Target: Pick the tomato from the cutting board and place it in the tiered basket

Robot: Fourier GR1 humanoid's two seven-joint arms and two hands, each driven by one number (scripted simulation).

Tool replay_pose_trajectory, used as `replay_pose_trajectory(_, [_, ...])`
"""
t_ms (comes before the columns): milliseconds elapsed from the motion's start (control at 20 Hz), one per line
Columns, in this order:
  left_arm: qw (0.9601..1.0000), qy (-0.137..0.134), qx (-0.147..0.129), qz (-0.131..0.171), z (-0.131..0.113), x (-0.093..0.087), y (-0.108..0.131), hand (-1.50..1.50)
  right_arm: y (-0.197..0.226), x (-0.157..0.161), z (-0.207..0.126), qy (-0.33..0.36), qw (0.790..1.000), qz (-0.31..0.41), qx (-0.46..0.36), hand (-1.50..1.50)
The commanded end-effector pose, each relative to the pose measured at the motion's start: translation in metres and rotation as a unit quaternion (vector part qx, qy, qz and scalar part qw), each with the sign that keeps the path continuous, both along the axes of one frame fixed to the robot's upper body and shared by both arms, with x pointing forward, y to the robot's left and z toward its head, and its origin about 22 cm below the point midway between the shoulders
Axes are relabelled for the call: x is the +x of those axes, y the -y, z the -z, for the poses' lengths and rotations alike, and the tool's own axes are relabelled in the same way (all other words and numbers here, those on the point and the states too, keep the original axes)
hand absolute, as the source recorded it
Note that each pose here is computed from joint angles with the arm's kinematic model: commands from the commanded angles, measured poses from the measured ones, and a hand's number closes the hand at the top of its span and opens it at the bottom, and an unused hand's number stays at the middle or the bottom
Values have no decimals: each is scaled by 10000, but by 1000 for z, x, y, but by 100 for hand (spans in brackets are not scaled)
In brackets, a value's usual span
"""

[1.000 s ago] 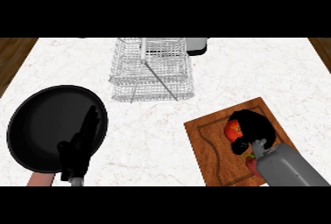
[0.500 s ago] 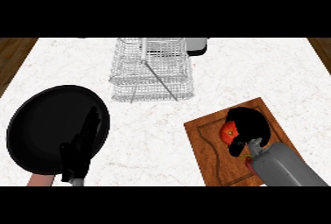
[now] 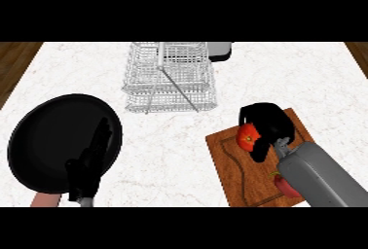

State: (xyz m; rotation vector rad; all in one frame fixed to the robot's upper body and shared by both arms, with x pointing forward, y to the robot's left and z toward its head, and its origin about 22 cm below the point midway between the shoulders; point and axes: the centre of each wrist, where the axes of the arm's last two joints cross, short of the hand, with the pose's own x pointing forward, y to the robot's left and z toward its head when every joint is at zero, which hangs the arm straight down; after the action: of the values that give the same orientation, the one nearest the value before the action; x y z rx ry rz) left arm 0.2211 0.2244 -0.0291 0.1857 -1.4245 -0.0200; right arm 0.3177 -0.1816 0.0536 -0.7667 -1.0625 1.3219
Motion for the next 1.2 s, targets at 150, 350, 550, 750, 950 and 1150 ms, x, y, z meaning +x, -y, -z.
replay_pose_trajectory(150, [9973, -631, 194, -328, 31, -16, -13, 0, 19, 8, -67, 822, 9843, 12, 1559, 150])
replay_pose_trajectory(350, [9966, -645, 194, -472, 24, -22, -32, 0, 11, -8, -121, 1348, 9603, 265, 2427, 150])
replay_pose_trajectory(550, [9969, -637, 169, -422, 8, -7, -23, 0, 34, -27, -182, 2269, 9420, -93, 2473, 150])
replay_pose_trajectory(750, [9972, -616, 282, -320, 18, -8, -16, 0, 28, -42, -235, 2662, 9370, -227, 2252, 150])
replay_pose_trajectory(950, [9973, -642, 246, -257, 21, -15, -9, 0, 11, -37, -259, 2630, 9363, 44, 2327, 150])
replay_pose_trajectory(1150, [9979, -600, 156, -176, 11, -1, -28, 0, -10, -22, -280, 2638, 9348, 126, 2373, 150])
